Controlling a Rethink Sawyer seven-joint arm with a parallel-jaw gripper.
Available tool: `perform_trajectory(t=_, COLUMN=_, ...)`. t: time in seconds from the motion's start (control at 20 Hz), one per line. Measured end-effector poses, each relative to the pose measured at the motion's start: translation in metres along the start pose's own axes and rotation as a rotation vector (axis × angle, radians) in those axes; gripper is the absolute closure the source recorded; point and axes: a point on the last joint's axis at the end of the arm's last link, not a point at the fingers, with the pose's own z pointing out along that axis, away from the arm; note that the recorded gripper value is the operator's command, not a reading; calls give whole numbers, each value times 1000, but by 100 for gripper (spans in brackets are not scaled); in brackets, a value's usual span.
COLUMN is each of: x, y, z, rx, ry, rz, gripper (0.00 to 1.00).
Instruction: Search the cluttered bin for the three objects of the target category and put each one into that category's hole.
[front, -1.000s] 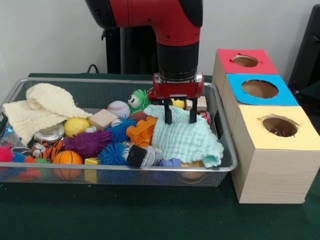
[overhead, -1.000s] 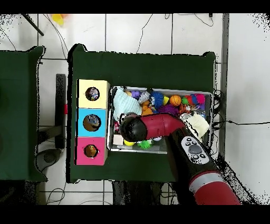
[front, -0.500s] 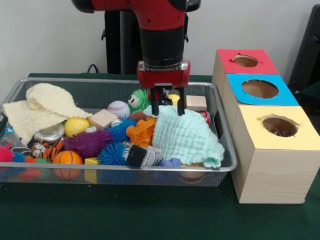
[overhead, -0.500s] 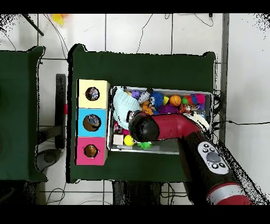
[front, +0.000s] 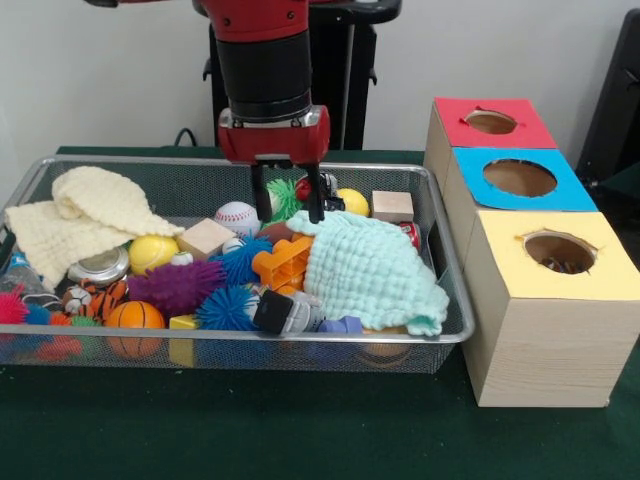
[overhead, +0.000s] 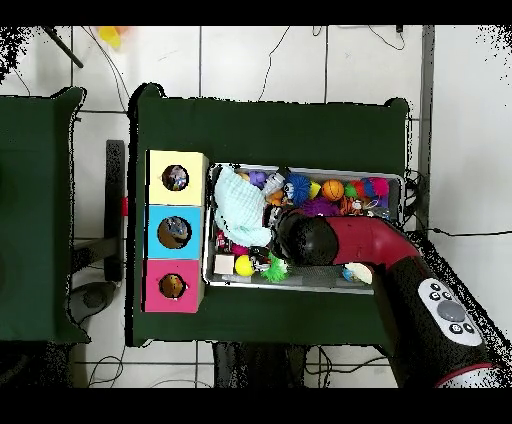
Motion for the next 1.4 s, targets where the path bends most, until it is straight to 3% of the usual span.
perform_trajectory(t=0.6, x=1, y=-5, z=8, rx=-48, ry=33, rz=1, gripper=0)
perform_trajectory(t=1.05, x=-3, y=-53, z=-4, rx=-50, ry=74, rz=-13, gripper=0)
perform_trajectory(t=1.4, x=-11, y=-88, z=-7, rx=-33, ry=47, rz=-54, gripper=0)
